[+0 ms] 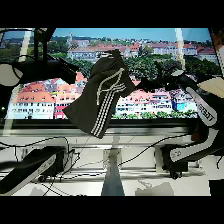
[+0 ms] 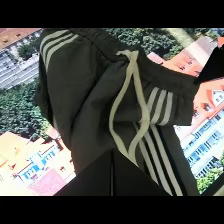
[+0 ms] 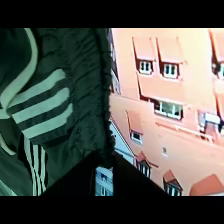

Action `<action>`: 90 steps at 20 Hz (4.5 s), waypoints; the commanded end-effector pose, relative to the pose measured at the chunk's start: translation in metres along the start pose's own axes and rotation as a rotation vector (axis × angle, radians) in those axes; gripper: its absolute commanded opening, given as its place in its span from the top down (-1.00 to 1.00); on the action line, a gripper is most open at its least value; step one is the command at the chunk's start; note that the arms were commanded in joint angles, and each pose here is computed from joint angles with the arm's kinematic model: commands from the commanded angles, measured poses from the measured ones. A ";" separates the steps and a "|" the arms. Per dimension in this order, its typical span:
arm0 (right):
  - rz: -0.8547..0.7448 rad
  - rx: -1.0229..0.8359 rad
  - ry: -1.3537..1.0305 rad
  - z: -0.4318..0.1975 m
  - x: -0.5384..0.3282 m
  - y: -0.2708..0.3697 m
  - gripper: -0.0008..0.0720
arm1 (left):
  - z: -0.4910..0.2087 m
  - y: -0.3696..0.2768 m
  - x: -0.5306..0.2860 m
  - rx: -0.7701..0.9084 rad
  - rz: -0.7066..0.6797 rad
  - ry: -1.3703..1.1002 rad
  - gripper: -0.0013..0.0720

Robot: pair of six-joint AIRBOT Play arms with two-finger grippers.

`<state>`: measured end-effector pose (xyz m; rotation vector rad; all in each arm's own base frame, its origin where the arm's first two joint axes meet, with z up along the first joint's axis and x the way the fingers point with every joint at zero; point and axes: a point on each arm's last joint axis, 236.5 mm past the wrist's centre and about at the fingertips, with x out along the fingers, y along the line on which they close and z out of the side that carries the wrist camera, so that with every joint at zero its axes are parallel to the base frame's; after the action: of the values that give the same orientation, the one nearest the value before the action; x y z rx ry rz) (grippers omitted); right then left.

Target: Fold the clothes and pants, and hang the long-sleeved shirts on hangers.

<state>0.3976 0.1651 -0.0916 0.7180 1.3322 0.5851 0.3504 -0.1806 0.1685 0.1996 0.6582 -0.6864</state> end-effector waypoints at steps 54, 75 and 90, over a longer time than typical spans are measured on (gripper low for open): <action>-0.246 -0.467 -0.243 0.083 -0.091 0.047 0.93 | -0.109 0.161 0.071 -0.547 0.070 0.176 0.95; -0.210 -0.344 -0.009 -0.047 -0.028 0.036 0.92 | -0.208 0.213 0.021 -0.745 0.087 0.395 0.02; -0.198 -0.331 -0.042 -0.040 -0.027 0.040 0.92 | -0.311 0.139 0.065 -0.891 -0.148 0.541 -0.67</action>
<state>0.3542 0.1750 -0.0482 0.3126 1.2151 0.6067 0.3314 0.0069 -0.1033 -0.5457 1.4048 -0.4119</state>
